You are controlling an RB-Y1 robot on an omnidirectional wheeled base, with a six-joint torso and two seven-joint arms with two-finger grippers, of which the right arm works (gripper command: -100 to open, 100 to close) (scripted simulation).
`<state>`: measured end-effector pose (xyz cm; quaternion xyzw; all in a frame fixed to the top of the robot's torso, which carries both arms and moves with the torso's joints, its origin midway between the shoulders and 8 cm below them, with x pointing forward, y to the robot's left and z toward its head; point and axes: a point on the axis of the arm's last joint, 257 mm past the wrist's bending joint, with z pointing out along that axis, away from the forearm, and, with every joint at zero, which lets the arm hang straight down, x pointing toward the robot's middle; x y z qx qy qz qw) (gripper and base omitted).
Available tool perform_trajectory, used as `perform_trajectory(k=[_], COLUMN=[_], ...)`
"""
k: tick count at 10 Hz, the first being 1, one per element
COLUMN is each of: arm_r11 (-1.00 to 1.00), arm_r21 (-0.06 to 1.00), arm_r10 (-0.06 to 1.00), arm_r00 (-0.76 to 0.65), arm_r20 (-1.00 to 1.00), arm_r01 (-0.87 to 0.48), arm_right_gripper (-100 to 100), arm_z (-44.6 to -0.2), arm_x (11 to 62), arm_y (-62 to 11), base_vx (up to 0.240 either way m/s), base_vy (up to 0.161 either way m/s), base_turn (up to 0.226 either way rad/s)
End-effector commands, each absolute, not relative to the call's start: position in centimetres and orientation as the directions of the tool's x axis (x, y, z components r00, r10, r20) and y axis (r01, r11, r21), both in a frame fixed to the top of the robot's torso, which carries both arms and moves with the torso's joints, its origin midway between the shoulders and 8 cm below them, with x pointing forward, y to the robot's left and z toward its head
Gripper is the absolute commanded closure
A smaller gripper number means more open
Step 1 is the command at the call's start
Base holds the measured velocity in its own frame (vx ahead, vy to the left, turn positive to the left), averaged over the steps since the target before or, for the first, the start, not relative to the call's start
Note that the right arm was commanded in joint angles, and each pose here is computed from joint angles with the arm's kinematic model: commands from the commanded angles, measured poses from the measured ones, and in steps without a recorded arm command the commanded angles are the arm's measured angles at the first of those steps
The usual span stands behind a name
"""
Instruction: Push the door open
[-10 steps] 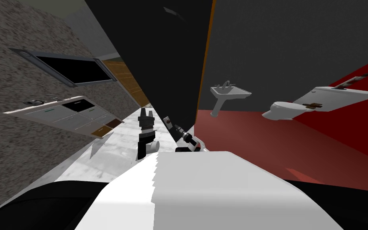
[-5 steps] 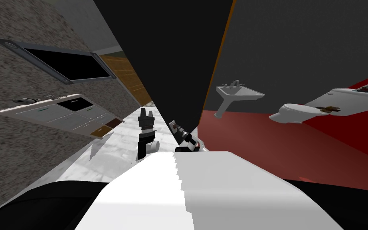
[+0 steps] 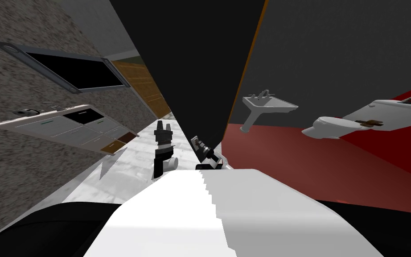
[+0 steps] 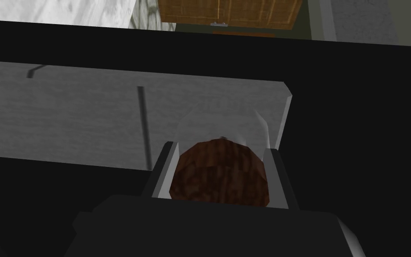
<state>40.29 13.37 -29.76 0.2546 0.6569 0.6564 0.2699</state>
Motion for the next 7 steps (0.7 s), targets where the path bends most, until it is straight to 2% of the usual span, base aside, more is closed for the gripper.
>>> perform_trajectory(k=[1,3,4,7], arm_r11=[0.010,0.010,0.032,0.046], arm_r21=[1.000,1.000,0.999,0.999], arm_r10=[0.689,0.689,0.707,0.731], arm_r00=[-0.725,-0.725,-0.706,-0.681], arm_r20=[-0.020,-0.020,-0.033,-0.043], arm_r01=[-0.017,-0.017,-0.015,-0.014], arm_right_gripper=[100,100,100,100], arm_z=[-29.9,-29.9,-30.6,-31.0], arm_x=[40.2,40.2,41.2,42.5], arm_y=[13.3,13.3,11.8,10.3], base_vx=[-0.013,-0.004,0.016,0.037], base_vy=[-0.015,-0.004,0.090,0.158], base_turn=[-0.004,-0.002,-0.039,-0.073])
